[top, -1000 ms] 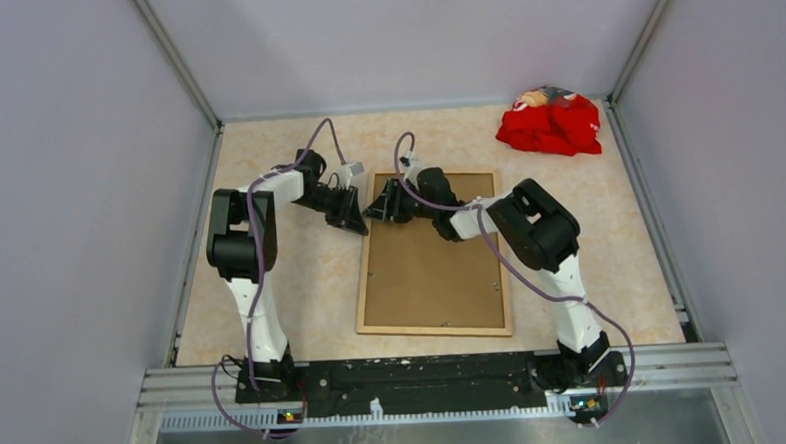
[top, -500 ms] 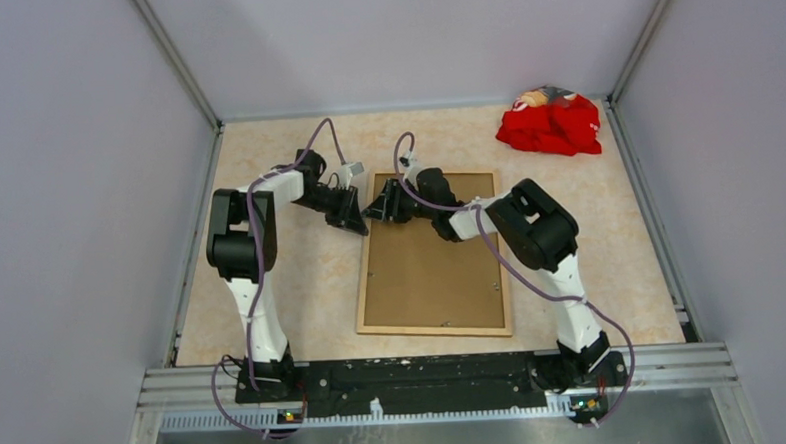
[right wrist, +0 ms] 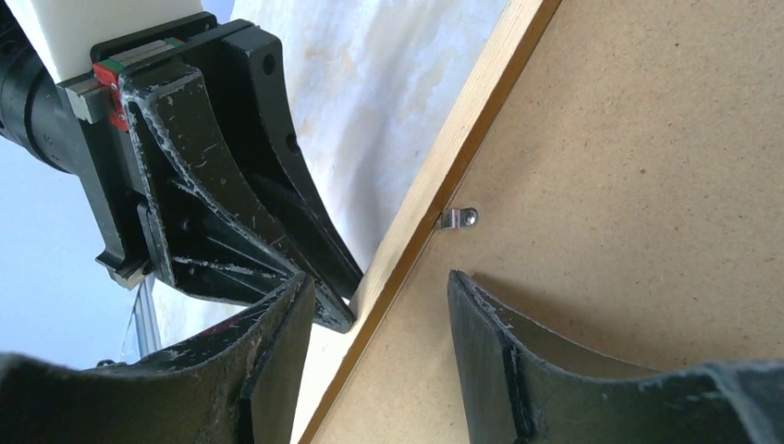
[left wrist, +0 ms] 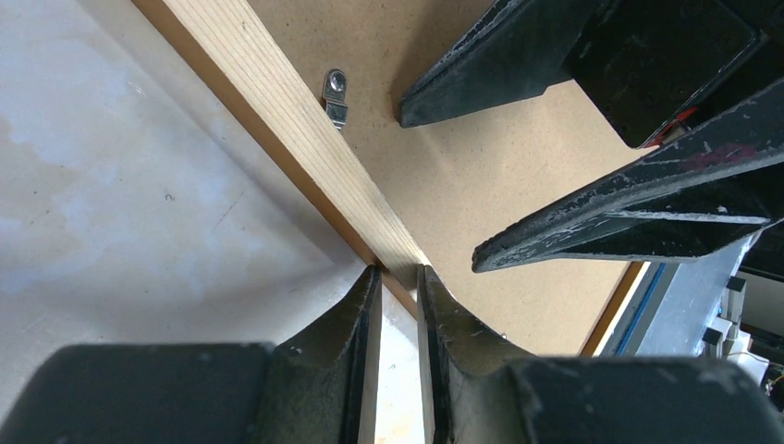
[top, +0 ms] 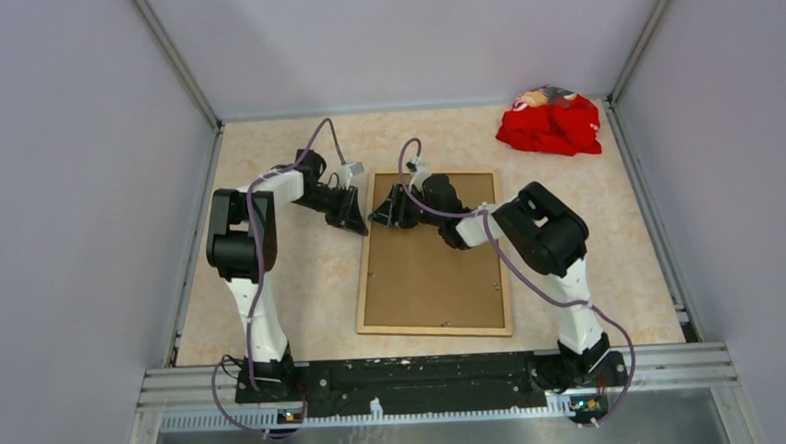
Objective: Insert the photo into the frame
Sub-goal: Install the photo frame at the center of the board, then adjust the photo frame at the center of the board.
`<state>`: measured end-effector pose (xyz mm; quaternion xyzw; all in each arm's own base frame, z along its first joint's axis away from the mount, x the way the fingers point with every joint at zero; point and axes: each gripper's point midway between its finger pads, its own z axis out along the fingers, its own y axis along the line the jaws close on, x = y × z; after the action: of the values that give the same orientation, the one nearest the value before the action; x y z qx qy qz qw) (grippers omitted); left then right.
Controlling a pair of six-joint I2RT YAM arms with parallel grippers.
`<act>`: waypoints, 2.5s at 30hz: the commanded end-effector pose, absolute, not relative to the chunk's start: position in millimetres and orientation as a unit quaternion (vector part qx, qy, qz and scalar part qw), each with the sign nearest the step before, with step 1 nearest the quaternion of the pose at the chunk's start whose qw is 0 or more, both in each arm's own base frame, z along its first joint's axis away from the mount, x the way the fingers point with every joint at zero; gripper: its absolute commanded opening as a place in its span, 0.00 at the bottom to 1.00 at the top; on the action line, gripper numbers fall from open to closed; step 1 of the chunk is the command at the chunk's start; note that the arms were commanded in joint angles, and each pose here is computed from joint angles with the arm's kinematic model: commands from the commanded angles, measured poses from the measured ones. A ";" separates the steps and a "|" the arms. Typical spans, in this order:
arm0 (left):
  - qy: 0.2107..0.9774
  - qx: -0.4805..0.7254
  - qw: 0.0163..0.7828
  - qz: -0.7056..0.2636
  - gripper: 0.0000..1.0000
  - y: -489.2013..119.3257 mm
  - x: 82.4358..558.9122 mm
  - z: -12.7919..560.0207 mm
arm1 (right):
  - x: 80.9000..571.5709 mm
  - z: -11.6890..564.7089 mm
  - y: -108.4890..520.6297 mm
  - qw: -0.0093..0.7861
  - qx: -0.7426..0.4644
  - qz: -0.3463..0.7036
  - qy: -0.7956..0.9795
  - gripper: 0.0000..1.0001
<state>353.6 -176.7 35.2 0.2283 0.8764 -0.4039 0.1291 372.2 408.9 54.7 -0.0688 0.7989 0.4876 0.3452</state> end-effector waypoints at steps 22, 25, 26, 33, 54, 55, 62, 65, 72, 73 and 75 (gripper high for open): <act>0.874 0.243 0.131 -0.400 0.25 -175.8 347.0 28.4 | 385.9 27.7 430.8 0.332 -0.076 0.443 0.829 0.56; 0.874 0.243 0.131 -0.401 0.25 -175.9 346.5 29.5 | 384.8 26.8 433.4 0.331 -0.077 0.445 0.829 0.56; 0.873 0.244 0.132 -0.402 0.25 -176.3 346.5 31.5 | 384.1 29.6 433.8 0.331 -0.077 0.447 0.828 0.55; 0.863 0.249 0.159 -0.410 0.32 -160.1 351.2 63.6 | 377.9 103.7 418.8 0.356 -0.080 0.467 0.806 0.67; 0.861 0.441 0.153 -0.203 0.45 -130.1 283.0 26.1 | 403.3 103.8 100.1 0.426 0.219 0.148 0.865 0.99; 0.857 0.449 0.153 -0.200 0.45 -132.5 279.7 25.5 | 406.3 100.0 101.7 0.423 0.220 0.152 0.866 0.99; 0.843 0.486 0.137 -0.187 0.44 -145.0 253.3 15.8 | 429.8 69.3 136.6 0.384 0.214 0.231 0.868 0.99; 0.840 0.493 0.127 -0.187 0.43 -152.5 243.6 11.7 | 442.1 60.8 162.7 0.361 0.199 0.265 0.871 0.99; 0.822 0.515 0.123 -0.210 0.43 -172.5 228.9 15.0 | 464.8 56.8 274.0 0.321 0.097 0.305 0.891 0.99; 0.819 0.519 0.122 -0.214 0.44 -175.9 226.8 15.2 | 472.1 67.8 297.5 0.324 0.078 0.321 0.887 0.99; 0.811 0.527 0.117 -0.226 0.44 -183.6 221.0 16.4 | 471.5 67.6 336.5 0.308 0.037 0.334 0.890 0.99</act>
<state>242.2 -163.9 21.6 0.5134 0.8268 -0.1865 0.1342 497.1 228.1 56.1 0.1400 0.8833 0.2526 0.3692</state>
